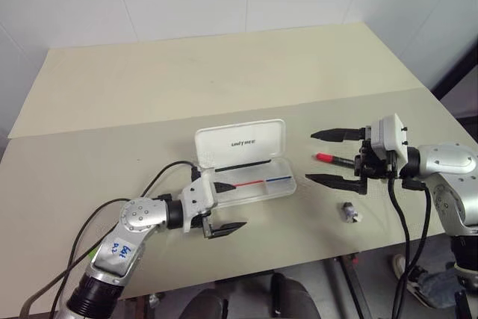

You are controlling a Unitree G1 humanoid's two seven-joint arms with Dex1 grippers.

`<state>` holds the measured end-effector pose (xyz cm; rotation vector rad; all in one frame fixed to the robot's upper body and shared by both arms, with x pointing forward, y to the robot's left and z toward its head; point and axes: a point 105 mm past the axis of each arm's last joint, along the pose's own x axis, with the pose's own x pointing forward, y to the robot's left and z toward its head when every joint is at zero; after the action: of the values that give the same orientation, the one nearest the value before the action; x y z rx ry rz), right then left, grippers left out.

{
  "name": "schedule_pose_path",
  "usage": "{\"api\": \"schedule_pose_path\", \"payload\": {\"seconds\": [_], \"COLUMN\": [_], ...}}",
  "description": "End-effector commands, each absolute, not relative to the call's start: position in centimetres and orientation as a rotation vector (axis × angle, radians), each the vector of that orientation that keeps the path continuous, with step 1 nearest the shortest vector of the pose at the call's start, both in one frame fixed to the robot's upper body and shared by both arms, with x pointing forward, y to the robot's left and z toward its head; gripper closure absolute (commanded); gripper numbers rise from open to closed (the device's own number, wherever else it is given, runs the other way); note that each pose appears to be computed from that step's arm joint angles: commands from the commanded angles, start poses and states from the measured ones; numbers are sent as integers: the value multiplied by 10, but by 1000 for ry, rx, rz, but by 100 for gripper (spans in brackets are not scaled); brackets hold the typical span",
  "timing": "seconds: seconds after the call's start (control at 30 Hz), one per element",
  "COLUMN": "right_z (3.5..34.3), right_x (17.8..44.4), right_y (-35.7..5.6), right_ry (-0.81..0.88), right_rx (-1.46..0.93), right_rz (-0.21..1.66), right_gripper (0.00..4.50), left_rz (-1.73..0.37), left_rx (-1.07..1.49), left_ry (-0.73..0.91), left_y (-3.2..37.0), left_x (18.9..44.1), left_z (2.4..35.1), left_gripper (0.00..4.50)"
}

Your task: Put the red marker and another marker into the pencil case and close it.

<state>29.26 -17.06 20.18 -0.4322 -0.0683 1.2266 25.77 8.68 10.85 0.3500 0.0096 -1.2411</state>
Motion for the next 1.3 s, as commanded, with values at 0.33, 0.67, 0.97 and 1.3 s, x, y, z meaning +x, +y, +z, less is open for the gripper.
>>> {"api": "schedule_pose_path", "payload": {"seconds": [0.33, 0.67, 0.97, 1.3], "right_z": [196, 158, 134, 107], "right_x": [313, 341, 362, 365], "right_y": [-220, -270, -278, -273], "right_ry": [56, 249, 334, 414], "right_rx": [-478, -541, -529, -503], "right_rz": [1131, 1038, 953, 929], "right_gripper": [0, 0, 0, 92], "left_rz": [-1273, -1323, -1282, -1217], "left_rx": [271, 359, 419, 438], "left_ry": [-234, -224, -169, -143], "left_y": [101, 130, 154, 172], "left_x": [261, 253, 256, 257], "left_z": [169, 208, 209, 206], "left_gripper": [2, 2, 2, 0]}}
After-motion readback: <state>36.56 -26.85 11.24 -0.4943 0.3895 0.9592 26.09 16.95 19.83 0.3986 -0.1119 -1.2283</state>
